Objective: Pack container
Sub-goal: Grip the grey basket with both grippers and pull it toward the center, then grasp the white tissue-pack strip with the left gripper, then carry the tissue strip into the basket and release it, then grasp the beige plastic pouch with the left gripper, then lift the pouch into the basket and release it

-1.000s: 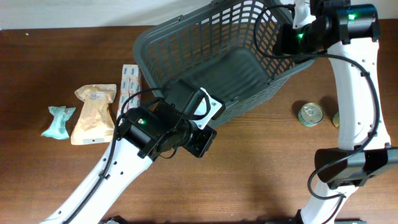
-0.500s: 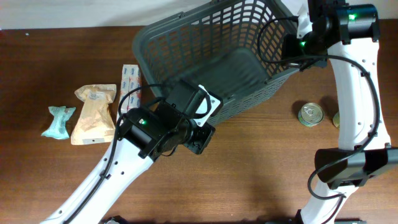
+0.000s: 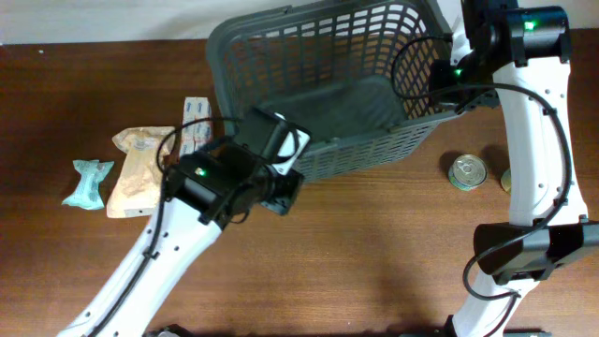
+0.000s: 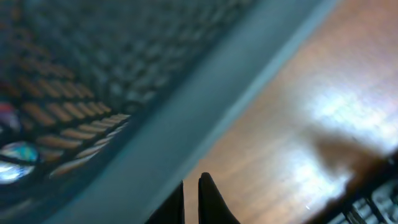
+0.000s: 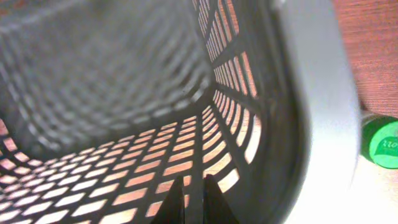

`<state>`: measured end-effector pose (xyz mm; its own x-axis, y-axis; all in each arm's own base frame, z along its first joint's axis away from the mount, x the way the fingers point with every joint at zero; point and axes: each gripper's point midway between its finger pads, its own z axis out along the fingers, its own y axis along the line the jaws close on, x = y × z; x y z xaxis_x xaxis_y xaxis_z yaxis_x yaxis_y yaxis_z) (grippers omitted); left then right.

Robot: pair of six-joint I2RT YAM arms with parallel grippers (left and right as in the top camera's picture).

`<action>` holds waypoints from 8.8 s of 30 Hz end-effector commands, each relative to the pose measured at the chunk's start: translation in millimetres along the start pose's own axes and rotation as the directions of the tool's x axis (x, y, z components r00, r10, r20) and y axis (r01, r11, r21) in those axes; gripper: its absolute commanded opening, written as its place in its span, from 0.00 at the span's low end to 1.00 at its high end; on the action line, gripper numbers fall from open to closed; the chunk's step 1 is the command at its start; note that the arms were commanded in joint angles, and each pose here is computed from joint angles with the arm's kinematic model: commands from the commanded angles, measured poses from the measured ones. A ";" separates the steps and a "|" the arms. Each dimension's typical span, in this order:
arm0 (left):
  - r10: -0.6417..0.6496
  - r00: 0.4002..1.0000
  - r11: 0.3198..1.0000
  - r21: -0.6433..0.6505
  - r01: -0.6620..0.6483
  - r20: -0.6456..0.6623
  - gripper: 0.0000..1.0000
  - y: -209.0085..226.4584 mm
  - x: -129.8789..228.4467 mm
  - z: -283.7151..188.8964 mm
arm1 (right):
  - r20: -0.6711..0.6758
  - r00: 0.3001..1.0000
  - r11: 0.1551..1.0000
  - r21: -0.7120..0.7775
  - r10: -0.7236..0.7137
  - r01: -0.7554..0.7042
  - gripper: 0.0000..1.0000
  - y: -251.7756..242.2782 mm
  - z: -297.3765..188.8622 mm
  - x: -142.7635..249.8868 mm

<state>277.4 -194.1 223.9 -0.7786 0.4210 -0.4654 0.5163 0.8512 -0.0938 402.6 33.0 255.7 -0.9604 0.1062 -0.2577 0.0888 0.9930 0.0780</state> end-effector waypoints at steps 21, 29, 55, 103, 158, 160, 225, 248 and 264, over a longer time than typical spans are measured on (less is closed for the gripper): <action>-0.026 1.000 0.996 -0.084 0.027 0.016 0.02 66.0 -26.0 42.9 | -0.051 0.990 0.987 -0.099 -0.131 0.126 0.04 40.1 0.8 18.2; -0.098 0.995 0.992 -0.072 0.100 0.028 0.02 84.9 -24.0 37.8 | -0.034 0.991 0.987 -0.100 -0.131 0.127 0.04 40.8 0.8 14.3; 0.011 0.848 0.817 -0.493 0.298 0.530 0.99 121.1 -7.2 -221.1 | 0.748 0.651 0.973 0.034 0.128 -0.230 0.77 -83.7 -282.6 40.6; -0.331 0.836 0.937 -0.048 0.346 -0.439 0.02 244.7 94.6 174.7 | 0.772 0.607 0.928 0.064 0.188 -0.368 0.99 -124.4 -293.5 53.1; 0.928 0.327 0.277 -0.255 -0.927 -0.181 0.02 83.2 -229.7 167.9 | 0.702 0.681 0.924 0.084 0.210 -0.372 0.99 -135.2 -255.1 22.0; 0.932 0.326 0.286 -0.232 -0.930 -0.161 0.02 83.2 -225.9 177.7 | 0.702 0.681 0.924 0.084 0.210 -0.372 0.99 -135.2 -255.1 22.0; -0.514 0.783 0.855 -0.285 0.434 -0.350 0.95 359.9 156.5 141.0 | 0.702 0.681 0.924 0.084 0.210 -0.372 0.99 -135.2 -255.1 22.0; 0.164 0.879 0.954 -0.300 -0.025 0.448 0.02 259.6 -162.4 -163.5 | 0.701 0.681 0.924 0.084 0.210 -0.372 0.99 -135.2 -255.1 22.1; 0.917 0.301 0.382 -0.369 -0.847 0.260 0.02 1.1 -265.2 2.2 | 0.702 0.681 0.924 0.084 0.210 -0.372 0.99 -135.2 -255.1 22.0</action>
<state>444.2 -290.3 421.1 0.3784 0.7180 -0.5842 0.7156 0.1734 0.6766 302.6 -106.6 484.9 -0.4591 0.3084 -0.8332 0.4390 0.8941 0.0890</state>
